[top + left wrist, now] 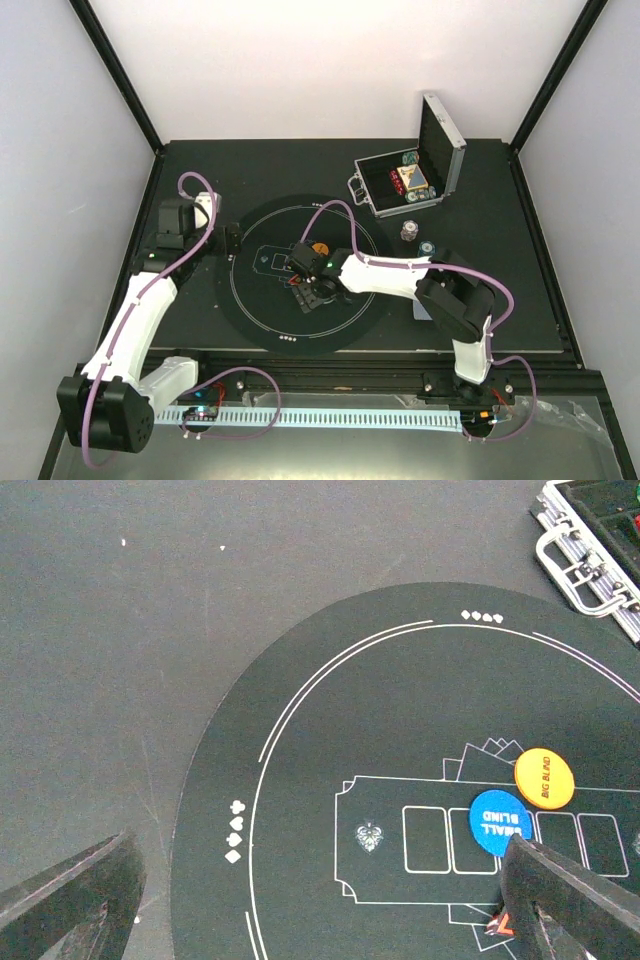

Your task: Distribute texas hold em gaming equipment

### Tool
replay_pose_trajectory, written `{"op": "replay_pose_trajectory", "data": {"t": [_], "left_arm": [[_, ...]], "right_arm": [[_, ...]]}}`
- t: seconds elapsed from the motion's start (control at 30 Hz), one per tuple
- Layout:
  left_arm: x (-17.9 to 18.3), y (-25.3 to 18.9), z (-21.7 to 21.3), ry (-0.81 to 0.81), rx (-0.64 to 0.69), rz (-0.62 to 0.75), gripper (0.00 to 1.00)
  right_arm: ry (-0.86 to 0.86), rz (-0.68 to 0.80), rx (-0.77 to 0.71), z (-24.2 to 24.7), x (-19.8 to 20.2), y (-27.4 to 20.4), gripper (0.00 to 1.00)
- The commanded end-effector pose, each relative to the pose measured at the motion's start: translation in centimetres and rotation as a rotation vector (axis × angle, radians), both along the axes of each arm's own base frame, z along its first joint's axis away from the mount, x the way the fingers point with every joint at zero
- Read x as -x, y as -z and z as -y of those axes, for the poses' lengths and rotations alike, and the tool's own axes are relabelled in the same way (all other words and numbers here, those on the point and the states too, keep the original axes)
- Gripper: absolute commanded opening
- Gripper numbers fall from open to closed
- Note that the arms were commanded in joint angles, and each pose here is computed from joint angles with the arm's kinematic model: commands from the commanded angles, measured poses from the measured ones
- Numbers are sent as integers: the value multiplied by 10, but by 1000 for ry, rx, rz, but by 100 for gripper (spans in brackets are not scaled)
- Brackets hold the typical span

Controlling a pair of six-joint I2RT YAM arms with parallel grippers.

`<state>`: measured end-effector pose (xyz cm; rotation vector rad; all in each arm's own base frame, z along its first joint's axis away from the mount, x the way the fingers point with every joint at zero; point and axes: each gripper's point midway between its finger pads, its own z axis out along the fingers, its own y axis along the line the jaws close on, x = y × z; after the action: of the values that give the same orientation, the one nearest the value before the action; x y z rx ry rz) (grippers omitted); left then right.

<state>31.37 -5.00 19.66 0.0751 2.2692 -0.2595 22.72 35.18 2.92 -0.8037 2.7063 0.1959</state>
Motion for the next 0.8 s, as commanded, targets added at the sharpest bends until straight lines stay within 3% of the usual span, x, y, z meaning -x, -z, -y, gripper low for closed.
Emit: {"op": "replay_pose_trajectory", "data": {"t": [0.0,0.4,0.63,0.77], "left_arm": [[-1,-4,-2,-3,-22,7,99],[-3,2,4,15,-7,-19,99],[-5,8,10,36,1,-45,99],[-5,9,12,41,0,-48,99]], "right_arm": [[12,21,27,3,-3,3,84],[57,62,54,22,-25,-7,83],[22,-9,23,15,-13,7,69],[15,-25,23,16,-9,11,68]]}}
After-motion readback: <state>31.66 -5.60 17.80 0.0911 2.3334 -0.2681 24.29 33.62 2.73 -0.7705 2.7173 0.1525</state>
